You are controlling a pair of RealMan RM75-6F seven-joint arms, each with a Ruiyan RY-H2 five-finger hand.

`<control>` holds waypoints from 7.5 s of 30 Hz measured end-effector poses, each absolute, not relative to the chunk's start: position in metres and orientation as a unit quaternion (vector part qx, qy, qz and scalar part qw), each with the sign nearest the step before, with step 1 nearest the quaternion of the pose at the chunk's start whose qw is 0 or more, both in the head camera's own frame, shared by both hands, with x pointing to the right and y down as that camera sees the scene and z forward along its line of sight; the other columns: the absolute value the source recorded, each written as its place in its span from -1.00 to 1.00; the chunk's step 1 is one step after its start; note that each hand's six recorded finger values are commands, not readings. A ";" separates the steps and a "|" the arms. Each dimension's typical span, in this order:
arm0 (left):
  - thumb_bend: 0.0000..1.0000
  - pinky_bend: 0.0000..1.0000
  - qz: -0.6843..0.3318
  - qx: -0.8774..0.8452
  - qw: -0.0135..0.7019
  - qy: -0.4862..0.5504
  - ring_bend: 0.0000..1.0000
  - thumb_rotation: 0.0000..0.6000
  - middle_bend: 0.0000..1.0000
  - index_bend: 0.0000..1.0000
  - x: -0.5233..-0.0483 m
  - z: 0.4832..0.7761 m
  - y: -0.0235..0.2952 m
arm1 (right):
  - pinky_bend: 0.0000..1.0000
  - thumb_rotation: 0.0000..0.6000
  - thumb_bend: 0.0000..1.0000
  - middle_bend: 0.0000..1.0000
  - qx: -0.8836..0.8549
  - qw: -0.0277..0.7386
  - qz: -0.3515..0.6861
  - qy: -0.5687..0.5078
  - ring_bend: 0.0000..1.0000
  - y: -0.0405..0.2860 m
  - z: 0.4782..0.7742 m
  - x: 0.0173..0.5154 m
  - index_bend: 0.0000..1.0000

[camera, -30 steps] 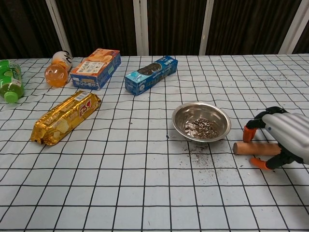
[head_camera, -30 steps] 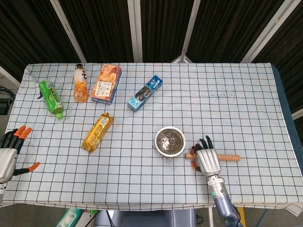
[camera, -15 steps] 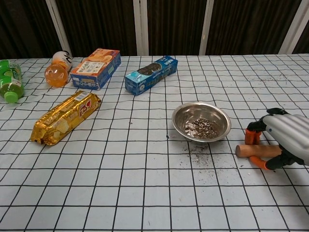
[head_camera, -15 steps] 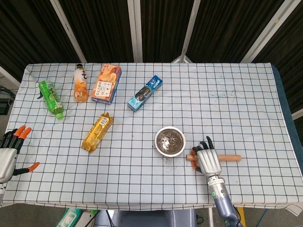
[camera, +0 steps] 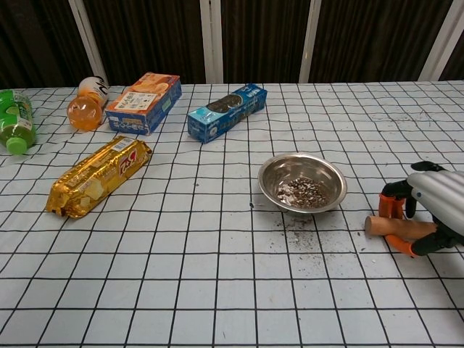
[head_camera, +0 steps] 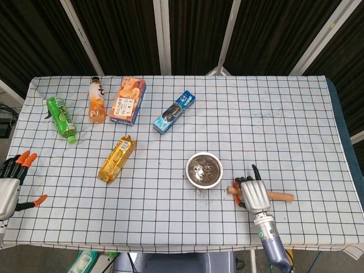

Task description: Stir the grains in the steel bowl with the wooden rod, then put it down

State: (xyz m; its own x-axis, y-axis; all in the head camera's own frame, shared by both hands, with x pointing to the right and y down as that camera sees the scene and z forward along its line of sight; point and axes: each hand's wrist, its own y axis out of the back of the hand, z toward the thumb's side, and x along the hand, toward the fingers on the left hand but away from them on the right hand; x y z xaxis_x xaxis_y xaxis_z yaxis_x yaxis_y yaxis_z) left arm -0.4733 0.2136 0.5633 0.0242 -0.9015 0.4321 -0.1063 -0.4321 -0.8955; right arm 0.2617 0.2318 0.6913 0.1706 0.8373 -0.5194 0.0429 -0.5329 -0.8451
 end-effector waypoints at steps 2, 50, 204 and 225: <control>-0.96 -1.00 -0.570 -0.625 0.349 0.404 -1.00 1.00 -1.00 -1.00 -0.473 0.563 0.214 | -1.00 1.00 0.11 0.22 -0.677 0.358 0.554 -0.326 -0.03 0.231 0.690 0.262 0.48; -0.96 -1.00 -0.570 -0.624 0.349 0.406 -1.00 1.00 -1.00 -1.00 -0.473 0.563 0.212 | -1.00 1.00 0.17 0.26 -0.704 0.132 0.269 -0.644 0.06 0.133 0.593 0.272 0.54; -0.96 -1.00 -0.566 -0.632 0.324 0.419 -1.00 1.00 -1.00 -1.00 -0.476 0.564 0.209 | -1.00 1.00 0.18 0.28 -0.655 0.162 0.055 -0.736 0.06 0.104 0.572 0.205 0.57; -0.96 -1.00 -0.568 -0.627 0.333 0.417 -1.00 1.00 -1.00 -1.00 -0.473 0.563 0.213 | -1.00 1.00 0.18 0.29 -0.664 0.391 0.374 -0.517 0.08 0.141 0.598 0.339 0.59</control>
State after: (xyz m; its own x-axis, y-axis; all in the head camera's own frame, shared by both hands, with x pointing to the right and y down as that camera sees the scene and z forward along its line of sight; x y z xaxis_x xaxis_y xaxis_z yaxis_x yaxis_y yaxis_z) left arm -0.4733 0.2126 0.5631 0.0077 -0.9005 0.4348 -0.1453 -0.4312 -0.8905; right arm 0.3385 0.1410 0.5978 0.1860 0.9781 -0.0930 0.3935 -0.1609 -0.9051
